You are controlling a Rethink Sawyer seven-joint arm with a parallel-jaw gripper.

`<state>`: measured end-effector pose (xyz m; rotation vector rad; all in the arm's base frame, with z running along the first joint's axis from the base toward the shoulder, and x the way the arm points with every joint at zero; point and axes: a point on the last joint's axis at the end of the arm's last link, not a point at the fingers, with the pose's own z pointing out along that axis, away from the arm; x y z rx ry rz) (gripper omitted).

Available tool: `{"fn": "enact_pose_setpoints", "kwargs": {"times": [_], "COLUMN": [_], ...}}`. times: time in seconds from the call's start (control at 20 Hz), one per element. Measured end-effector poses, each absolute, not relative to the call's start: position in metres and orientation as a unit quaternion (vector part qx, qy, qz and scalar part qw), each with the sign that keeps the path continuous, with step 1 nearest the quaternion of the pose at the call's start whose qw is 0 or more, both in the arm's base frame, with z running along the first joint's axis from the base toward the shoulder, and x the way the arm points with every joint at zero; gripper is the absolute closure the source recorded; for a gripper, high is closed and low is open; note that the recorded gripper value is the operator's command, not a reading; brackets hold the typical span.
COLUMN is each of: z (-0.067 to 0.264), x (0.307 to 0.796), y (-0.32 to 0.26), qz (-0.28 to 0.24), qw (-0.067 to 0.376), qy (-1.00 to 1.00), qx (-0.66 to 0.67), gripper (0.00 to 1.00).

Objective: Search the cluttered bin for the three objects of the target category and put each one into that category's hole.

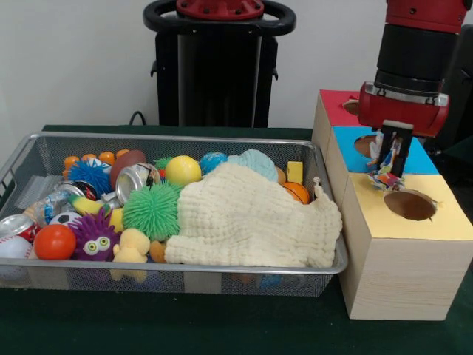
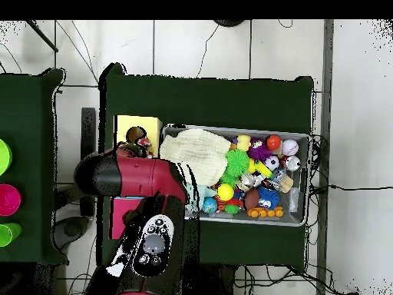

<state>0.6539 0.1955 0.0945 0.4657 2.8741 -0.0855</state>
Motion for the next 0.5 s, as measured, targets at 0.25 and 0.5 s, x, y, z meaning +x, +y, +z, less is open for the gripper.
{"fn": "enact_pose_setpoints", "kwargs": {"times": [0.25, 0.5], "z": [0.095, 0.098], "x": [0.669, 0.681], "y": [0.206, 0.211], "qz": [-0.019, -0.012], "qw": [0.123, 0.131], "qy": [0.978, 0.977], "qx": [0.165, 0.169], "gripper": [1.0, 1.0]}}
